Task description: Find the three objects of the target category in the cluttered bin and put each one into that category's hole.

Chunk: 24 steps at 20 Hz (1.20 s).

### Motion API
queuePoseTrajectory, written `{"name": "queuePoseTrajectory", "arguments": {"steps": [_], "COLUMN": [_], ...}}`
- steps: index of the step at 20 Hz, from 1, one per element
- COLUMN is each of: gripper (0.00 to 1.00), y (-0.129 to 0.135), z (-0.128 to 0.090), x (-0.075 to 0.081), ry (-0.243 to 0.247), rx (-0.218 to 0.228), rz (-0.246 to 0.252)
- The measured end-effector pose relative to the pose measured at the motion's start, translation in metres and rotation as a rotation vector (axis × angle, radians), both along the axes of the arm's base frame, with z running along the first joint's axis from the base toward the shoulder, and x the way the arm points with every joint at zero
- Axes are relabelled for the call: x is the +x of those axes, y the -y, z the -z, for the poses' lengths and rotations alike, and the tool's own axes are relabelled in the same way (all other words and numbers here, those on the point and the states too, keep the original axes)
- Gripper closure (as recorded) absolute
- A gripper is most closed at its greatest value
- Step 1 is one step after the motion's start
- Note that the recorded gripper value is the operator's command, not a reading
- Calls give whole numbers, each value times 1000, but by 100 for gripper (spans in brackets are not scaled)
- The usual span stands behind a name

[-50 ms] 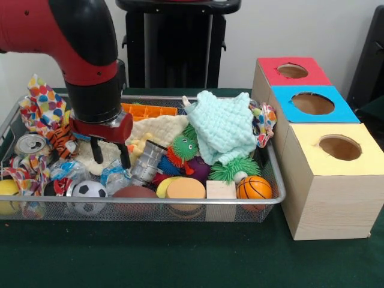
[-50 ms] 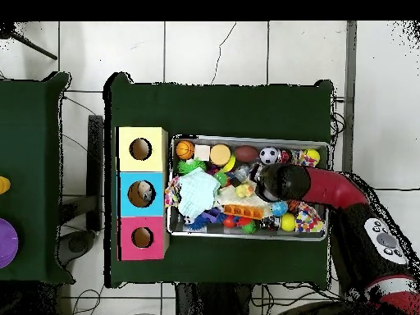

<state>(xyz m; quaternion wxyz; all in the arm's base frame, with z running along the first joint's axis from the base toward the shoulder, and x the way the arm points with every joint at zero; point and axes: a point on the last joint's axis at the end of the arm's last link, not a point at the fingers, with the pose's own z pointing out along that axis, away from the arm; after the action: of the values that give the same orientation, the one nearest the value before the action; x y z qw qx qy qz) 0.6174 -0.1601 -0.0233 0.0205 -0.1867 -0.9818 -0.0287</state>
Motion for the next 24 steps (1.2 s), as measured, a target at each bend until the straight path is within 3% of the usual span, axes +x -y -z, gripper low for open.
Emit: {"name": "queuePoseTrajectory", "arguments": {"steps": [1, 2, 7, 11, 17, 18, 24], "gripper": [0, 100, 100, 100, 100, 100, 100], "y": [-3, -6, -29, -40, -54, -59, -75], "z": [1, 2, 0, -2, -20, -32, -70], "x": [0, 0, 6, 4, 6, 9, 20], "ry": [-1, -3, -3, -11, -7, 0, 35], "rx": [1, 2, -4, -40, -130, -170, -264], "rz": [-4, -9, -50, -90, -167, -195, -252]}}
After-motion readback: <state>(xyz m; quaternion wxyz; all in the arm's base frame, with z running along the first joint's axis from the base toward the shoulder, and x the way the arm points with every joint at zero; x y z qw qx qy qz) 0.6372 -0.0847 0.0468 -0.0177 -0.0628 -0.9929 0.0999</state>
